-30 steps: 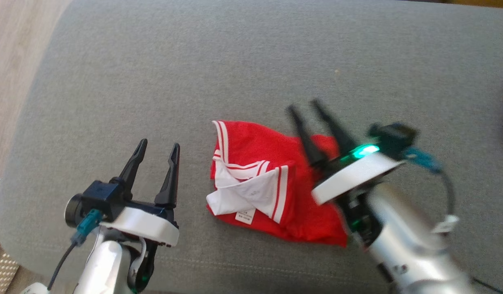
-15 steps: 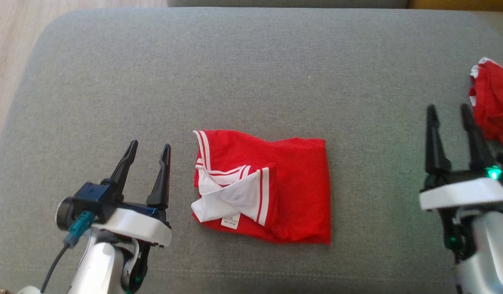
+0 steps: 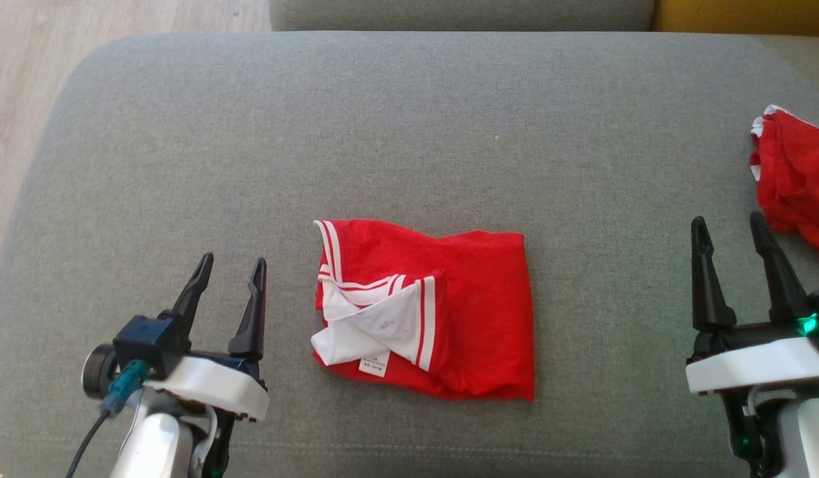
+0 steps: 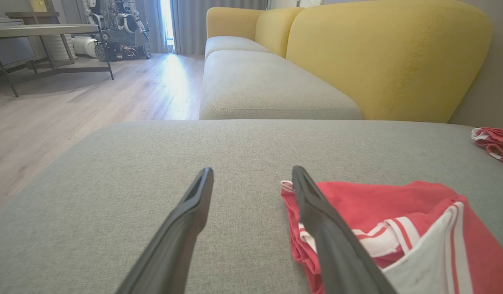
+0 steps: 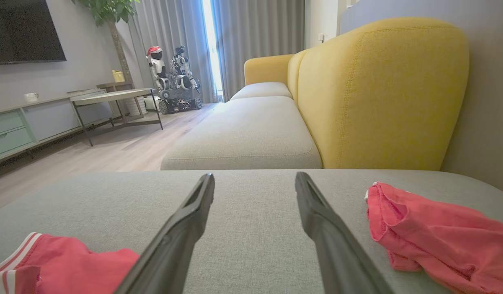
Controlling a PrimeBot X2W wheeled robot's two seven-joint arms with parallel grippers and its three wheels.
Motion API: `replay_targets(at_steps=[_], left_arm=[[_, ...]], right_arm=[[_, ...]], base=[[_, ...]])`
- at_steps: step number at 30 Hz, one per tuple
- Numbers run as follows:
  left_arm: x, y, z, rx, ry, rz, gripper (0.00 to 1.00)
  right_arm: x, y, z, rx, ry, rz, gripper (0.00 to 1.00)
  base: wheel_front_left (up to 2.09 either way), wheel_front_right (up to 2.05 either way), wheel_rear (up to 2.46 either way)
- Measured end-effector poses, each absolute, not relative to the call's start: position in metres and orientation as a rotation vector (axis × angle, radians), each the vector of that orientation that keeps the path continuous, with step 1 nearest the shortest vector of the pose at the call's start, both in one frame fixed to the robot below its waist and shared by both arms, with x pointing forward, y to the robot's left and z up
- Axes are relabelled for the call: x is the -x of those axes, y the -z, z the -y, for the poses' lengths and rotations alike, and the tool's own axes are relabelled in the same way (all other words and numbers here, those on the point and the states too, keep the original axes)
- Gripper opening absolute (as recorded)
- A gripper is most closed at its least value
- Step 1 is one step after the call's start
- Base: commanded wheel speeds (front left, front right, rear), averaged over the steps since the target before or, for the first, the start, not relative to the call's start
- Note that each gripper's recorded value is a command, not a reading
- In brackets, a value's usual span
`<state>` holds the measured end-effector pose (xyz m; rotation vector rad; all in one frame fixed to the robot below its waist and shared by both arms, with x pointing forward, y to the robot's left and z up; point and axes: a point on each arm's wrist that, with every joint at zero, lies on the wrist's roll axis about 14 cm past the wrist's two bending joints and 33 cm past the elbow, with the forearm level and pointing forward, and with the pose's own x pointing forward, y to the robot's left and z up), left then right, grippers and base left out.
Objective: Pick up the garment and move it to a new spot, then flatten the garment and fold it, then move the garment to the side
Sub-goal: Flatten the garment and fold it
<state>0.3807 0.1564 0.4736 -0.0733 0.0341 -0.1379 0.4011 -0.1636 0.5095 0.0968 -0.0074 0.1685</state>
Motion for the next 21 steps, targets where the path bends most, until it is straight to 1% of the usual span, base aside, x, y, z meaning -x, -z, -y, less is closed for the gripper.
replay_targets(at_steps=[4,18,19,20,21], left_arm=[[-0.379,-0.475,-0.158,0.071,0.133,-0.032,1.0],[-0.379,-0.471,-0.158,0.075,0.136,-0.043,1.0],[-0.379,-0.471,-0.159,0.074,0.135,-0.045,1.0],[-0.379,-0.47,-0.159,0.074,0.135,-0.046,1.0],[-0.379,-0.469,-0.159,0.074,0.134,-0.049,1.0]], right_arm=[[-0.402,-0.514,0.162,-0.097,-0.175,0.018,1.0],[-0.398,-0.501,0.158,-0.098,-0.183,-0.033,1.0],[-0.399,-0.5,0.158,-0.099,-0.183,-0.036,0.48],[-0.399,-0.497,0.157,-0.101,-0.187,-0.046,0.0],[-0.399,-0.493,0.154,-0.102,-0.196,-0.064,0.0]], base=[[0.0,0.0,0.0],[0.0,0.0,0.0],[0.0,0.0,0.0],[0.0,0.0,0.0],[0.0,0.0,0.0]])
